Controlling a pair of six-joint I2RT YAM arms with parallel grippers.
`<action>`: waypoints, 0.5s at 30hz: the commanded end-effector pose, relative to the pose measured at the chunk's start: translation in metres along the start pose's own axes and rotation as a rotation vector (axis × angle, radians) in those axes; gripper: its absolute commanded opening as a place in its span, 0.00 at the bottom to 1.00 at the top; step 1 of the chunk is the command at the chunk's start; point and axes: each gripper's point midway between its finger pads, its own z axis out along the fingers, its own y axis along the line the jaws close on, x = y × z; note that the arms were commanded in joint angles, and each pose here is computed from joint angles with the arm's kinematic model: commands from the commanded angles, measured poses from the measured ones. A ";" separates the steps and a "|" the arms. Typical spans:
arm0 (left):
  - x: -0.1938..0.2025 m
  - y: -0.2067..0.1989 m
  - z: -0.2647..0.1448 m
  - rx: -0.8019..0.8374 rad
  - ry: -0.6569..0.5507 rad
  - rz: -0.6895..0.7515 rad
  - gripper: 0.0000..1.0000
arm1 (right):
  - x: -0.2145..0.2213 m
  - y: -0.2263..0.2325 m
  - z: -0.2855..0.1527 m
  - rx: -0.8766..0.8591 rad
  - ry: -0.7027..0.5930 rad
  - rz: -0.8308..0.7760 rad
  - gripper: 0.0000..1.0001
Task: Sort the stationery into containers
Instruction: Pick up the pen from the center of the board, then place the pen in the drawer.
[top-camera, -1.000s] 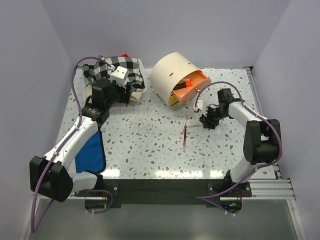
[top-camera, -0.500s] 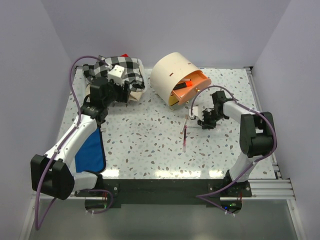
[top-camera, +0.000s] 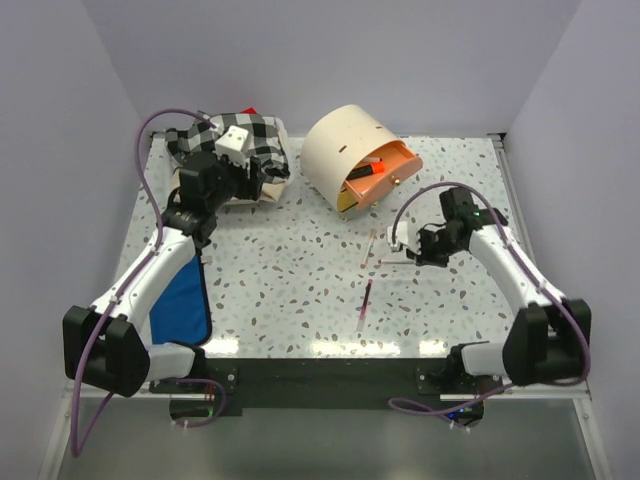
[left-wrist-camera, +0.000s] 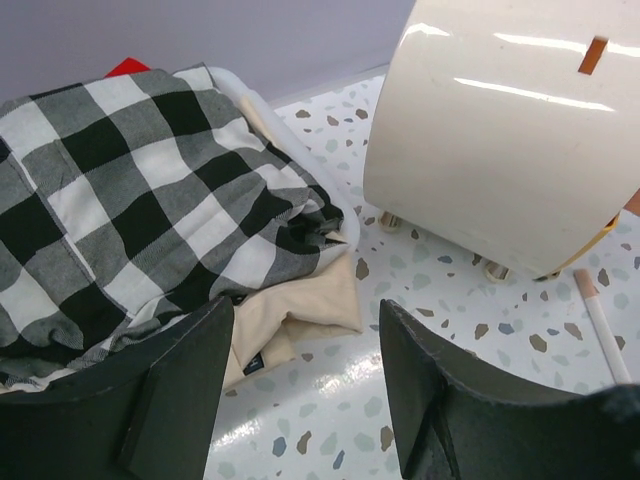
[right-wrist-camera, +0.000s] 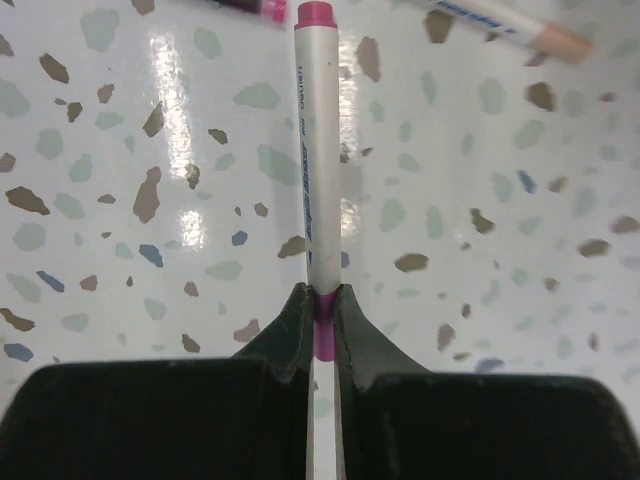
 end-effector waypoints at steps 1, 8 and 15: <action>-0.036 -0.002 0.001 0.024 -0.142 -0.009 0.65 | -0.042 -0.012 -0.061 0.202 -0.088 0.047 0.00; -0.034 -0.015 0.007 0.092 -0.153 -0.074 0.65 | -0.099 -0.103 -0.162 0.737 -0.226 -0.055 0.00; -0.034 -0.016 0.004 0.096 -0.157 -0.081 0.65 | -0.133 -0.161 -0.207 0.968 -0.278 -0.074 0.00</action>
